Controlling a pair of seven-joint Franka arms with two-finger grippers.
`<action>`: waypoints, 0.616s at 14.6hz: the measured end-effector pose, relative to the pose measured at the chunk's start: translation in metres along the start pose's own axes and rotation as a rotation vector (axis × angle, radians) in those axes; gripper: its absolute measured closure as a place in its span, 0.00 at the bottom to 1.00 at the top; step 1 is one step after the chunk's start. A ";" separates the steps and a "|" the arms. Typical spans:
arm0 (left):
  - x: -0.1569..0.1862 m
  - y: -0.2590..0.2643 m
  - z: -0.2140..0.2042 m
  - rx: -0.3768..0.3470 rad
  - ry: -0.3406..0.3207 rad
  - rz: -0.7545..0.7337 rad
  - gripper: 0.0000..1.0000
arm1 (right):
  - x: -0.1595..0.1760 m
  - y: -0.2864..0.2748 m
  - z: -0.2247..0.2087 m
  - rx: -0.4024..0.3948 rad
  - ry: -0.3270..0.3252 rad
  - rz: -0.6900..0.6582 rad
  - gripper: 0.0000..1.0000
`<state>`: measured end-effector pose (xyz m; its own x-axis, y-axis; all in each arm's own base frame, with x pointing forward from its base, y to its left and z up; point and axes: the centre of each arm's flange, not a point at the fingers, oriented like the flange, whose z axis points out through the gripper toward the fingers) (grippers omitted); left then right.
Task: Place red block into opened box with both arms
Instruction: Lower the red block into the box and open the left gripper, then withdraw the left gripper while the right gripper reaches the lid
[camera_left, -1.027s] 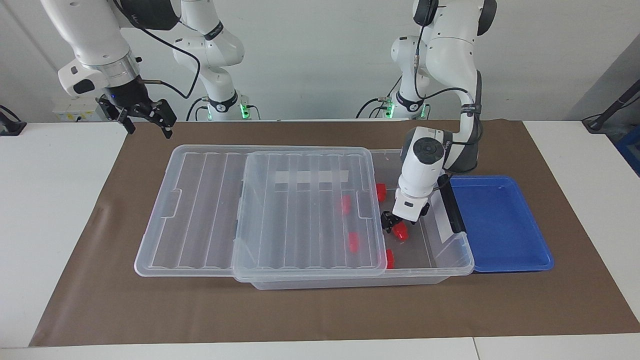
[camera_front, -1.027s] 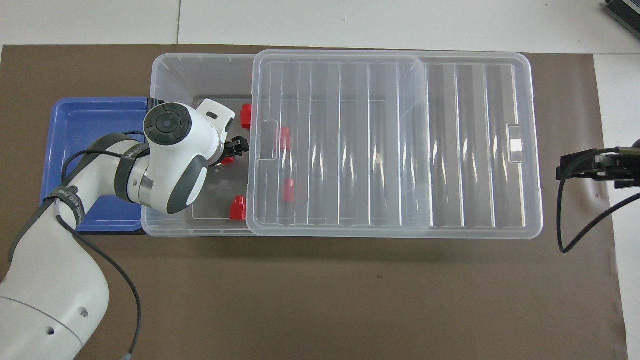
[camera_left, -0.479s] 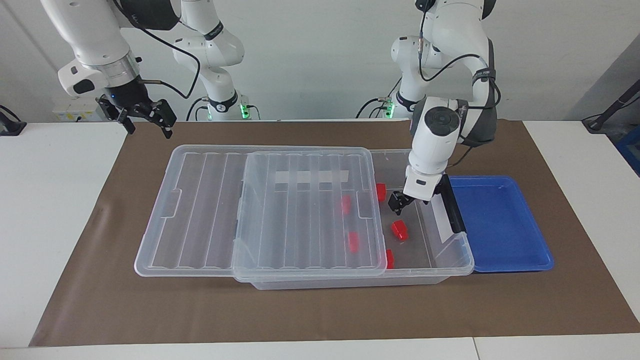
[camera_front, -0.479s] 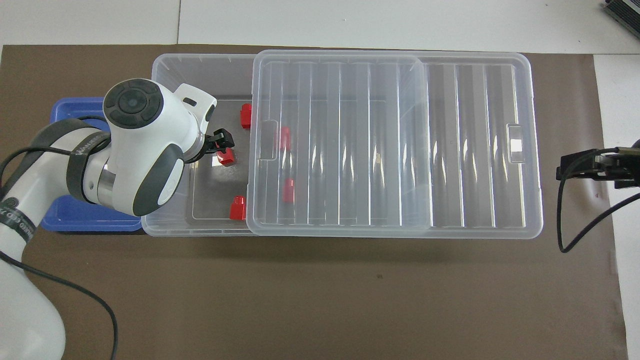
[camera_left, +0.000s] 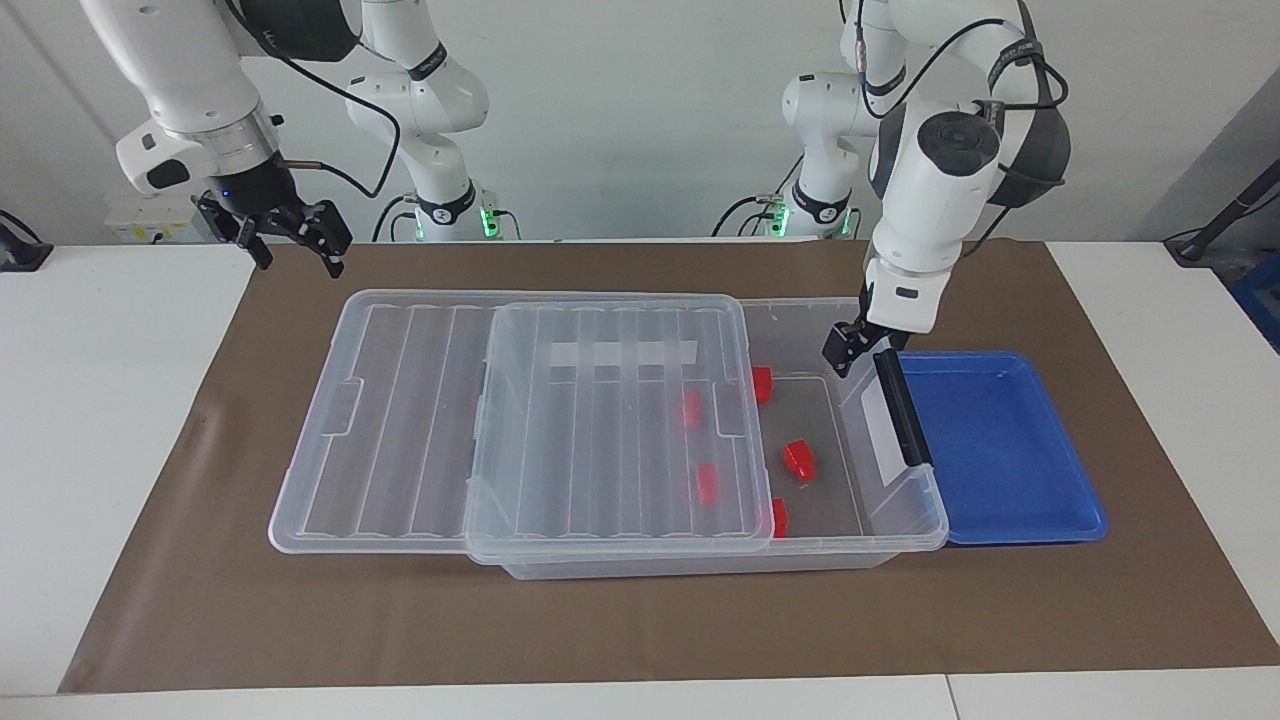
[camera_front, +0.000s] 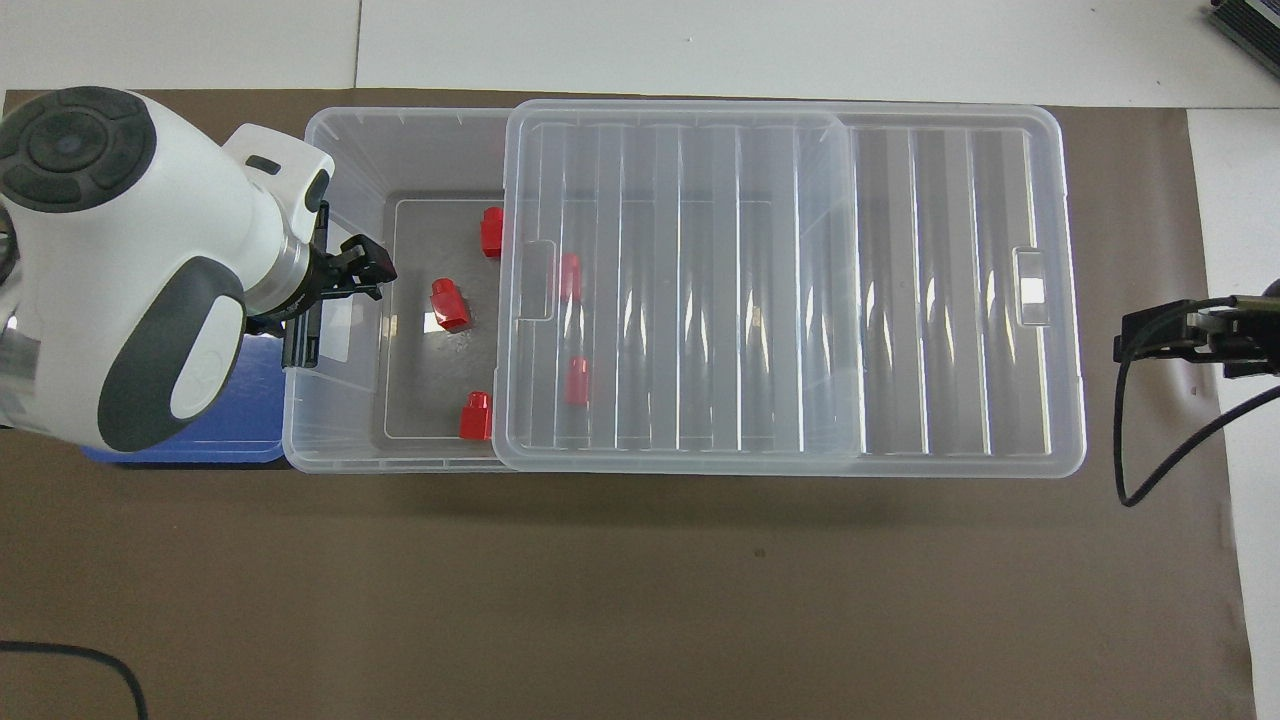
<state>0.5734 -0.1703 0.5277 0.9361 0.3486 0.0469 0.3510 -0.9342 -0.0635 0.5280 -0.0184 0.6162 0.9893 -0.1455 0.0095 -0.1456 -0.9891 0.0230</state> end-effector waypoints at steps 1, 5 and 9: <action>0.000 -0.007 -0.012 0.002 0.001 -0.003 0.00 | 0.000 0.001 0.000 0.000 0.000 -0.024 0.11; 0.002 -0.064 -0.058 0.011 0.006 0.054 0.00 | 0.005 0.009 0.002 0.002 0.025 -0.048 0.57; 0.008 -0.091 -0.068 0.017 0.005 0.132 0.00 | 0.022 0.041 0.018 -0.002 0.089 -0.098 0.99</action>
<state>0.5471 -0.0877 0.6013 0.9742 0.2219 0.0421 0.2248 -0.9706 -0.0859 0.5443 -0.0628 0.5996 0.9943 -0.0457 0.0961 -0.0488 -0.9983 0.0304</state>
